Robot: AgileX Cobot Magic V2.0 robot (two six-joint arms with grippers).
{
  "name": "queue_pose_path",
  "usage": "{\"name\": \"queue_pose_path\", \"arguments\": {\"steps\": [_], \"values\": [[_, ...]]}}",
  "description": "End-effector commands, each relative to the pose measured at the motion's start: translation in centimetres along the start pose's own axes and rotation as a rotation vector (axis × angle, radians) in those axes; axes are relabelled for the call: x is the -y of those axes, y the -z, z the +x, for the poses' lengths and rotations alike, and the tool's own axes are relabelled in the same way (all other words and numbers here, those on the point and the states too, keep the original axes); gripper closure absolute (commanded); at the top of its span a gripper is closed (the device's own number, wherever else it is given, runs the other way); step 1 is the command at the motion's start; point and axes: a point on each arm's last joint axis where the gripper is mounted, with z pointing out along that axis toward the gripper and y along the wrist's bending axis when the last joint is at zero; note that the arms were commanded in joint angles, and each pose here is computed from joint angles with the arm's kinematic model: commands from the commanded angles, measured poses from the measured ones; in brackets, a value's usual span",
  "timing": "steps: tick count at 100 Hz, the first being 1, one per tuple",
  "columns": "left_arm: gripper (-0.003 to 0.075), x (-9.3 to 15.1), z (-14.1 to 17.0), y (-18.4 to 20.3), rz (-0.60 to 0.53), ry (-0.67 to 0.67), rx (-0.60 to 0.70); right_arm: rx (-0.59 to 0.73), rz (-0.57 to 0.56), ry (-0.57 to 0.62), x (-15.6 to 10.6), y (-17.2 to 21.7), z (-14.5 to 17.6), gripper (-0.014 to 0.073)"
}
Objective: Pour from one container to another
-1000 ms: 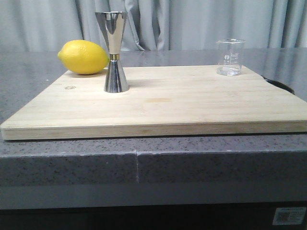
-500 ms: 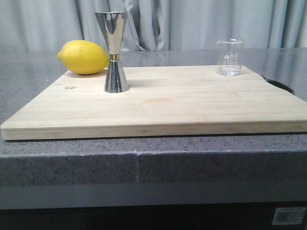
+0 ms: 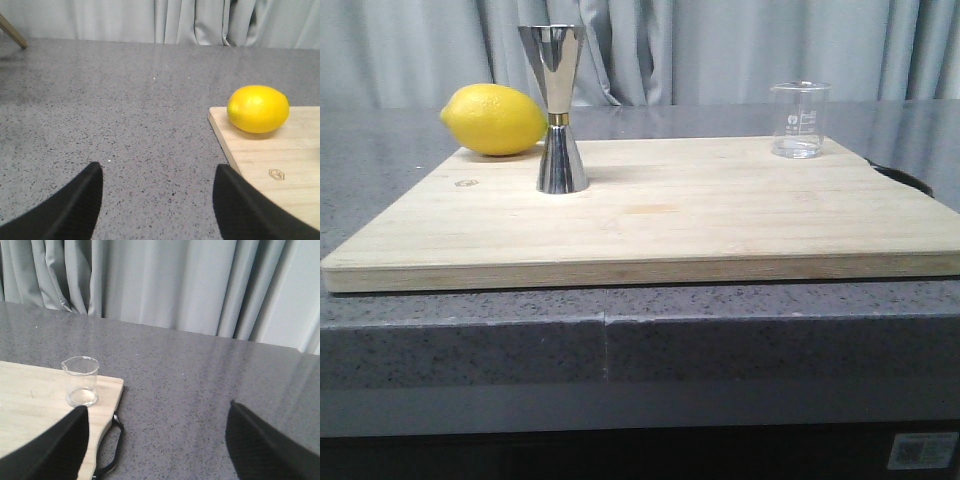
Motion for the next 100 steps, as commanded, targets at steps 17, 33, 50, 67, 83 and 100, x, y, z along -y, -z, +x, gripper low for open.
{"name": "queue_pose_path", "arguments": {"steps": [17,33,50,67,83,100], "values": [[0.0281,0.7,-0.6,1.8,0.027,0.003,0.094,0.112,-0.001,0.008,0.0,0.7,-1.3,0.0085],[0.0281,1.1,-1.4,3.4,0.031,-0.018,0.177,0.119,-0.001,0.008,0.0,0.7,-1.4,0.0085],[0.0281,2.0,-2.4,5.9,0.051,-0.055,0.304,0.155,-0.003,0.008,0.0,0.8,-1.7,0.0085],[0.0281,2.2,-2.7,7.8,0.030,-0.075,0.386,0.185,-0.005,0.008,0.0,0.9,-2.0,0.0085],[0.0281,2.4,-2.7,8.0,0.040,-0.080,0.399,0.187,-0.005,0.008,0.0,0.9,-2.0,0.0085],[0.0281,2.4,-2.7,8.0,0.040,-0.080,0.399,0.187,-0.005,0.008,0.0,0.9,-2.0,0.0085]]}}
